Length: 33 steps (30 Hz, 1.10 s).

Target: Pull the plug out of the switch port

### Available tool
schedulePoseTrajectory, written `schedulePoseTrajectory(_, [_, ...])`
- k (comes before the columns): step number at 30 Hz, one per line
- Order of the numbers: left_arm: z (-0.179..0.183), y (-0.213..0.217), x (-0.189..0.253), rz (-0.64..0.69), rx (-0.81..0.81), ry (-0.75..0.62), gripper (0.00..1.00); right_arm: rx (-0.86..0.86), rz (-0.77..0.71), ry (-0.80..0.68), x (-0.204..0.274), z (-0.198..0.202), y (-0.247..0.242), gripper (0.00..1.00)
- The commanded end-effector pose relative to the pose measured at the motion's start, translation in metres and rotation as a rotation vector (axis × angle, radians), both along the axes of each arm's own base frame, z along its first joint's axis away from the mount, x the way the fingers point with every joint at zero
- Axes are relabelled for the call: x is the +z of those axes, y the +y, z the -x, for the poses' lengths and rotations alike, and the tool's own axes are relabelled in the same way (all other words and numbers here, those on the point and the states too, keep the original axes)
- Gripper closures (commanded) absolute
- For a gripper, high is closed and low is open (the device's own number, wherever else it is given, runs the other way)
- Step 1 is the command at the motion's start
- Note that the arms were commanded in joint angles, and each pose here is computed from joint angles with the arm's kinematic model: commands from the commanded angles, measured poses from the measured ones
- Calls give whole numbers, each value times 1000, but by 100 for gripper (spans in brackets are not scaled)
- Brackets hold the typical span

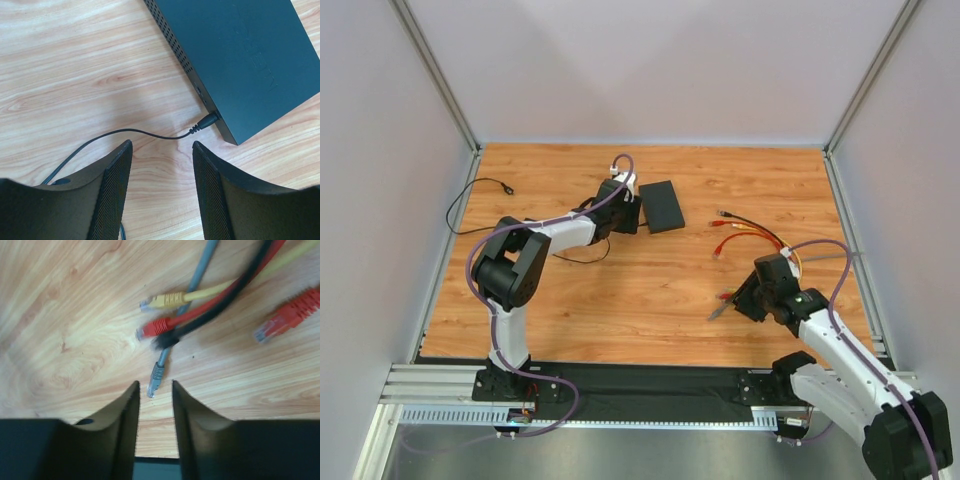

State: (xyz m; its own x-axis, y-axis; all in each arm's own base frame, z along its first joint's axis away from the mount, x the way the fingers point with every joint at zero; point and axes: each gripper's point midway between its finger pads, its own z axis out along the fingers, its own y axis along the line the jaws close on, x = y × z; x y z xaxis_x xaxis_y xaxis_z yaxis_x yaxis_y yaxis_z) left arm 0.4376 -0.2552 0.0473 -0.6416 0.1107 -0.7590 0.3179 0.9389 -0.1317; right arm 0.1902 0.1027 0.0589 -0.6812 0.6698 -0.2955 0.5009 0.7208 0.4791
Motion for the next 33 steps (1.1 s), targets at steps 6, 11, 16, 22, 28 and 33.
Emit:
schedulePoseTrajectory(6, [-9, -8, 37, 98, -12, -81, 43, 130, 138, -178, 47, -38, 25, 50])
schedulePoseTrajectory(11, [-9, -2, 45, 99, 2, -116, 44, 228, 121, -299, 68, -61, 63, 48])
schedulePoseTrajectory(16, [-11, 3, 58, 115, 24, -146, 47, 267, 150, -354, 82, -113, 96, 43])
schedulePoseTrajectory(22, [-14, 13, 81, 136, 68, -250, 47, 326, -59, -575, 153, -199, 184, 41])
schedulePoseTrajectory(28, [-12, 17, 80, 144, 93, -270, 47, 350, -133, -646, 179, -273, 203, 41])
schedulePoseTrajectory(33, [-17, 5, 89, 210, 19, -320, 44, 423, -102, -680, 164, -298, 185, 40])
